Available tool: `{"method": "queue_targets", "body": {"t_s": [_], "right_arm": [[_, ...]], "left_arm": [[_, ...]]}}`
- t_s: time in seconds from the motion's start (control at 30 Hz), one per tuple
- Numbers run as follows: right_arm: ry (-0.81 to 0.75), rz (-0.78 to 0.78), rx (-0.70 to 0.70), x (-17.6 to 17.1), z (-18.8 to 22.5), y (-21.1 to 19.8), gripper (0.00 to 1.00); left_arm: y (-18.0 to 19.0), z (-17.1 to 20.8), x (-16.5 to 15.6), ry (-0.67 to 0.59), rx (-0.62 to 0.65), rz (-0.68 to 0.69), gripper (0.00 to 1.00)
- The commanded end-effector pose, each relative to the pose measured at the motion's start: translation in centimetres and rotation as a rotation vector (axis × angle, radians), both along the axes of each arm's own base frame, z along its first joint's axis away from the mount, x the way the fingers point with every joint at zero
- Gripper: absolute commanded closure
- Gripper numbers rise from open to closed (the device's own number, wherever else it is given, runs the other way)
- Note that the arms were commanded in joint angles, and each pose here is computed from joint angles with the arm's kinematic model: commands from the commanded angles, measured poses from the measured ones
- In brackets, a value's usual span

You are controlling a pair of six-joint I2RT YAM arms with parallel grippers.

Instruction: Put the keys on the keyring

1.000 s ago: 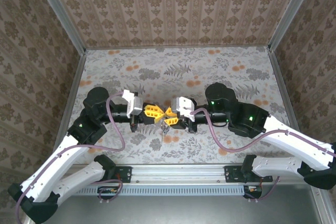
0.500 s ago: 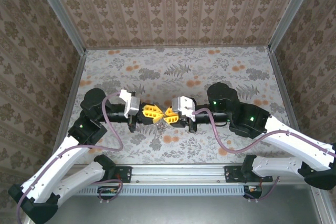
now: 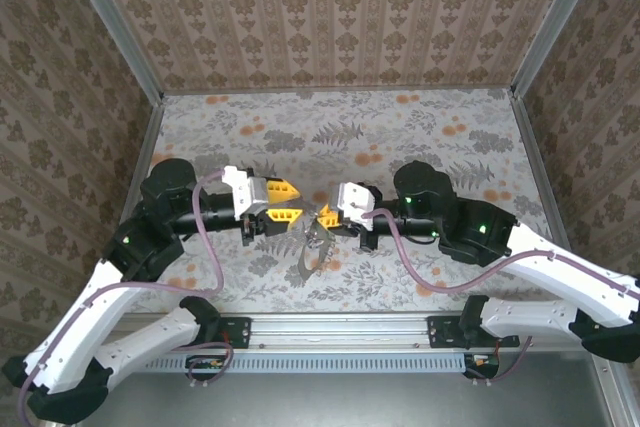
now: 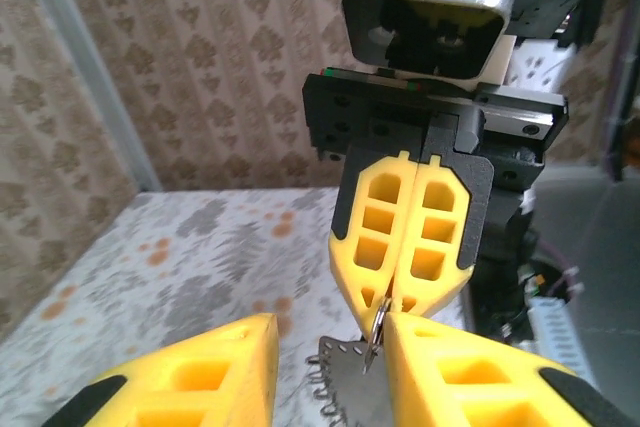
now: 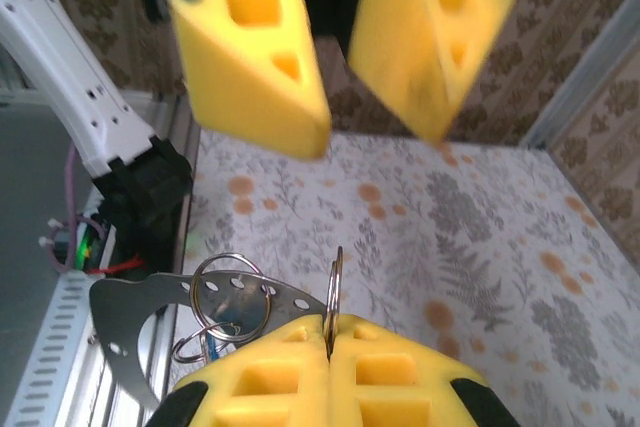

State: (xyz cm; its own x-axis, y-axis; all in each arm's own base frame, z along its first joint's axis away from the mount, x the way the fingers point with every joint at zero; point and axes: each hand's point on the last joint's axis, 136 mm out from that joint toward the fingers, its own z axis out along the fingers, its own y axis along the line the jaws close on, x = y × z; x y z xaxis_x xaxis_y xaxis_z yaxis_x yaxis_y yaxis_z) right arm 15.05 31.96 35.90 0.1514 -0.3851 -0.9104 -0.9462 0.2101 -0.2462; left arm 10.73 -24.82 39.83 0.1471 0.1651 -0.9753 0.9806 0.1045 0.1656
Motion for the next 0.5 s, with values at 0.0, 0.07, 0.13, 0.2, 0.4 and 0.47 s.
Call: {"method": "queue_targets", "body": {"t_s": [0.0, 0.07, 0.13, 0.2, 0.4, 0.47], "right_arm": [[-0.025, -0.073, -0.059, 1.5, 0.1, -0.3, 1.0], [-0.017, -0.073, -0.074, 1.7, -0.2, 0.0, 1.0], [-0.012, -0.07, -0.086, 1.7, -0.4, 0.2, 1.0], [-0.002, -0.057, -0.099, 1.6, -0.6, 0.5, 1.0], [0.022, -0.021, -0.124, 1.1, -1.4, 0.8, 1.0], [0.018, -0.016, -0.117, 0.9, -1.3, 0.7, 1.0]], "left_arm": [[0.6, -3.2, 1.6, -0.034, 0.17, 0.112, 0.67], [0.1, -3.9, 1.8, -0.041, 0.198, 0.113, 0.66], [-0.4, -4.4, 1.9, -0.045, 0.216, 0.111, 0.66], [-1.0, -4.8, 2.0, -0.05, 0.228, 0.104, 0.66], [-1.9, -5.6, 2.3, -0.046, 0.257, 0.095, 0.66], [-1.9, -6.1, 2.4, -0.046, 0.283, 0.1, 0.71]]}}
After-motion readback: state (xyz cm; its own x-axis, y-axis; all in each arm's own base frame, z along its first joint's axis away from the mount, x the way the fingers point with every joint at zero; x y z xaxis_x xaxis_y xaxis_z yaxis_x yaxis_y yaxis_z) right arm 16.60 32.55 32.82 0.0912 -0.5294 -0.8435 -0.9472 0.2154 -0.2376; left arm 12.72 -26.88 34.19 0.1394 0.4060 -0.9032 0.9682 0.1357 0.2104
